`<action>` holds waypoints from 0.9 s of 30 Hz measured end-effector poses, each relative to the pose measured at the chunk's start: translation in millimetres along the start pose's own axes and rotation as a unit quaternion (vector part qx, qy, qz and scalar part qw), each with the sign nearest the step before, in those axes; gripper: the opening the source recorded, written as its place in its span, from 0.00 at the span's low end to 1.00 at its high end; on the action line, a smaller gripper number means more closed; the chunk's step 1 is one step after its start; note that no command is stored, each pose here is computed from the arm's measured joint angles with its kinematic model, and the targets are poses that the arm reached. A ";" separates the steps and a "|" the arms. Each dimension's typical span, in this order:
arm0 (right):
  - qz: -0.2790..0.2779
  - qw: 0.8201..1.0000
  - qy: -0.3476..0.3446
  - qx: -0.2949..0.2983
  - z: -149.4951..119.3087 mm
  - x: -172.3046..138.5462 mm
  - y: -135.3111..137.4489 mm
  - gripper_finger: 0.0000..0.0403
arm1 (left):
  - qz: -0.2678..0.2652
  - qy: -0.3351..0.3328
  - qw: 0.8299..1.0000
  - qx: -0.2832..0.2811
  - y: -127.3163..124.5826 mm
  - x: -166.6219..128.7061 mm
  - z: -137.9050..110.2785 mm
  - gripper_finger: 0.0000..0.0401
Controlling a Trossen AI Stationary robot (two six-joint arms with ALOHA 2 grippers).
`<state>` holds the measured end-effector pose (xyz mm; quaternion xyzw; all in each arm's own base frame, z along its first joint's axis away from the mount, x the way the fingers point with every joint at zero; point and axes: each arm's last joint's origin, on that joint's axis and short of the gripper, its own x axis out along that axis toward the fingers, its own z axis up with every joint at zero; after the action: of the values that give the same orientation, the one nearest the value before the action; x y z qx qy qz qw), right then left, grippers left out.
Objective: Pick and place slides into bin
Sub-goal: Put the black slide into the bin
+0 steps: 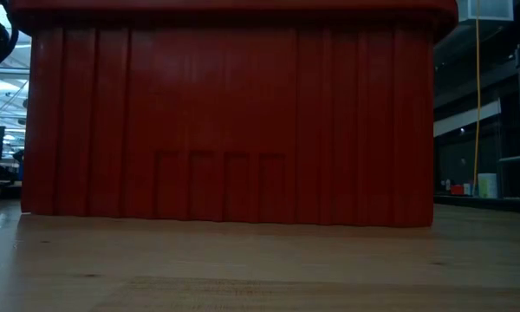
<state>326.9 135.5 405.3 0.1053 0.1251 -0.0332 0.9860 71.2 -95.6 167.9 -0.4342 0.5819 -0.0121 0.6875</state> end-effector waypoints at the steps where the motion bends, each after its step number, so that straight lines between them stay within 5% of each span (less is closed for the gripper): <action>1: 0.000 1.000 0.000 0.000 0.0 0.0 0.0 0.36 | 0.000 0.000 1.000 0.002 0.0 0.0 0.0 0.32; 9: 0.000 1.000 0.000 0.000 0.0 0.0 0.0 0.36 | -0.037 0.026 0.999 0.023 -3.6 -4.8 -1.8 0.32; 16: 0.000 1.000 0.000 0.000 0.1 0.0 0.0 0.36 | -0.105 -0.023 0.992 0.062 -4.4 -20.8 -0.2 0.32; 27: 0.001 1.000 -0.003 0.002 0.7 0.0 0.2 0.36 | -0.120 0.012 0.993 -0.005 23.2 3.5 0.0 0.32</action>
<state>327.1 135.5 406.0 0.1076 0.1216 -0.0327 0.9862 60.9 -83.0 151.0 -0.5042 0.5337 -0.0970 0.6720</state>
